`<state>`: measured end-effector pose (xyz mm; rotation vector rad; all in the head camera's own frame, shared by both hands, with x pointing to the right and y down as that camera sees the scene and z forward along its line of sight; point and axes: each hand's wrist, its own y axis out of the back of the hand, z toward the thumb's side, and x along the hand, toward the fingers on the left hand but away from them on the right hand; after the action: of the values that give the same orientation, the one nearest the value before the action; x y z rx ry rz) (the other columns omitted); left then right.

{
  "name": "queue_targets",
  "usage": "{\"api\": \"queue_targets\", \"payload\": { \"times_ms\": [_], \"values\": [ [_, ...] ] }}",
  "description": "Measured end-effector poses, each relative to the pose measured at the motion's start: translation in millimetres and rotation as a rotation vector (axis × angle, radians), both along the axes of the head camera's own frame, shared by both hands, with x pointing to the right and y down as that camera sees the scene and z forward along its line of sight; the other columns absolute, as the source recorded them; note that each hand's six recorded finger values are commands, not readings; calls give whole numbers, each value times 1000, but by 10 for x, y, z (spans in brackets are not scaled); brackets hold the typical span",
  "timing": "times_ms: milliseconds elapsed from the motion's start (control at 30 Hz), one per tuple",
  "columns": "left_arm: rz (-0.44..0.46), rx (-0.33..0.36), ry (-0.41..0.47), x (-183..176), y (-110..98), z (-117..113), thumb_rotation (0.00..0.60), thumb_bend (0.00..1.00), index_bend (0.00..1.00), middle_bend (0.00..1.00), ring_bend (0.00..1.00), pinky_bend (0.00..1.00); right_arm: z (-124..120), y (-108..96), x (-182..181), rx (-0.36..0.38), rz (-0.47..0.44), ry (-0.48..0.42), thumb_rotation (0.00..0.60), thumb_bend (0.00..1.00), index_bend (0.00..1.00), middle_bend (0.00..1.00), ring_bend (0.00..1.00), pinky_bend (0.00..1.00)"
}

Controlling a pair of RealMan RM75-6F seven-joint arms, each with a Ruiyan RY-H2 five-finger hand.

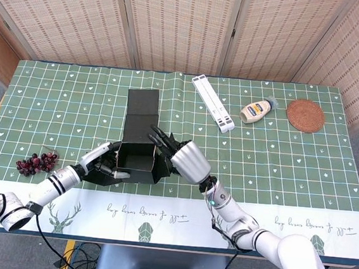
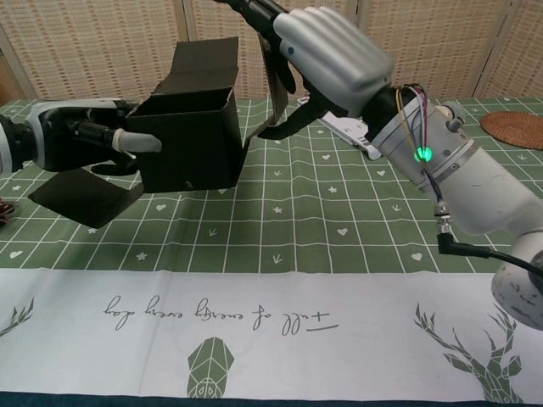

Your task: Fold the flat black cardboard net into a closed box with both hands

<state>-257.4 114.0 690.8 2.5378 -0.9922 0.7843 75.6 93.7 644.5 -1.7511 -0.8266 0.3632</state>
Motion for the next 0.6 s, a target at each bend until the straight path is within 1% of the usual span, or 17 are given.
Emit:
{"api": "queue_targets", "payload": {
  "times_ms": [100,200,233,300,367,500,600],
  "values": [
    [22,22,-23,33,16,43,600,120,233,252,680,933,11,27,5,-13,-18,24,600,17,0,0,646,991],
    [38,35,-40,73,45,94,600,120,237,252,672,933,52,65,10,-28,-41,65,600,16,0,0,646,991],
    [43,40,-45,84,54,108,600,120,238,252,698,933,67,78,12,-31,-48,78,600,16,0,0,646,991],
    [60,53,-59,104,72,139,600,120,239,252,701,933,101,112,20,-36,-67,108,600,16,0,0,646,991],
    [75,67,-73,118,86,163,600,119,240,252,659,933,122,136,31,-38,-80,129,600,16,0,0,646,991],
    [101,89,-97,153,131,222,600,120,241,252,658,933,150,185,64,-47,-101,159,600,10,0,0,637,991],
    [107,88,-105,170,166,263,600,120,241,252,658,933,151,229,89,-52,-114,167,600,1,0,0,631,991]
  ]
}}
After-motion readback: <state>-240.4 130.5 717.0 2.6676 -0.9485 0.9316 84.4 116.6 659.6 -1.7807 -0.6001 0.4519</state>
